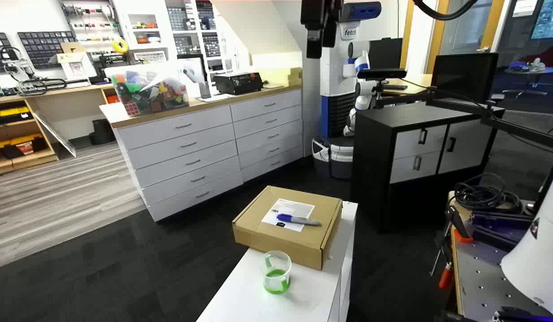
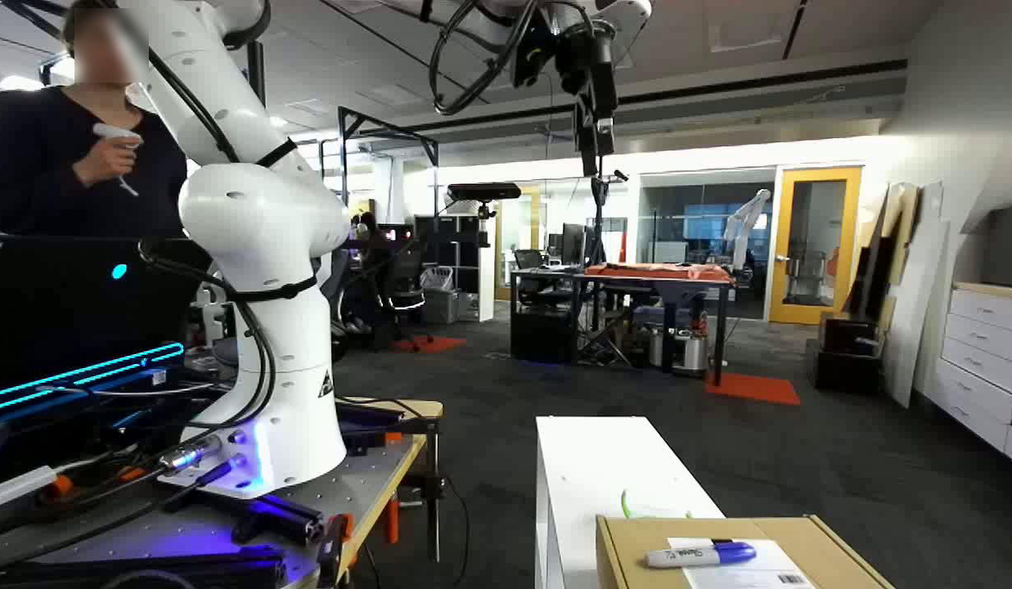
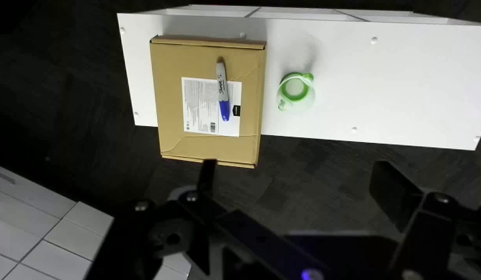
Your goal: Pick the marker and place it in the cup
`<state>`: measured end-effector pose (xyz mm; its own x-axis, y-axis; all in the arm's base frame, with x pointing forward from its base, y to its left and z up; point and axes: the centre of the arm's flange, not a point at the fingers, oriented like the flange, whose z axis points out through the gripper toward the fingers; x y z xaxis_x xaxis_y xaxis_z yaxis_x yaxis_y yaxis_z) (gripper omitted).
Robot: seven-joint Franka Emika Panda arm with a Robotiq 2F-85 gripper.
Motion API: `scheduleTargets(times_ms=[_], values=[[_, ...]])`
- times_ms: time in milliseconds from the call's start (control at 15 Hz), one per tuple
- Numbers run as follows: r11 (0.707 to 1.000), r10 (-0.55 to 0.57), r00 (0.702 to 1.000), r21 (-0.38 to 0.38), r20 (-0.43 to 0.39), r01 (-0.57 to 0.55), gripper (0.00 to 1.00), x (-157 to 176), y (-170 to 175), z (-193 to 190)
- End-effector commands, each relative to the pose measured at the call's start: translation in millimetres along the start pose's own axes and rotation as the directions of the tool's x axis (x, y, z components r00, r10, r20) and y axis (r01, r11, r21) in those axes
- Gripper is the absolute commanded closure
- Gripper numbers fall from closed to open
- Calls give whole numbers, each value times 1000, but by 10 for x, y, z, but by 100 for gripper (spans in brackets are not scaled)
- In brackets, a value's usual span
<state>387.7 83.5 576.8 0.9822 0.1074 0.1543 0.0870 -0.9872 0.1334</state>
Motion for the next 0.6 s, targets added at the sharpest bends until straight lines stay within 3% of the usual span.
scheduleTargets(times_ms=[0,533], values=[[1000,0,1000,0,0,0,0,0,0,-1],[1000,-2,1000,-3,0,2,0,16,15,27]])
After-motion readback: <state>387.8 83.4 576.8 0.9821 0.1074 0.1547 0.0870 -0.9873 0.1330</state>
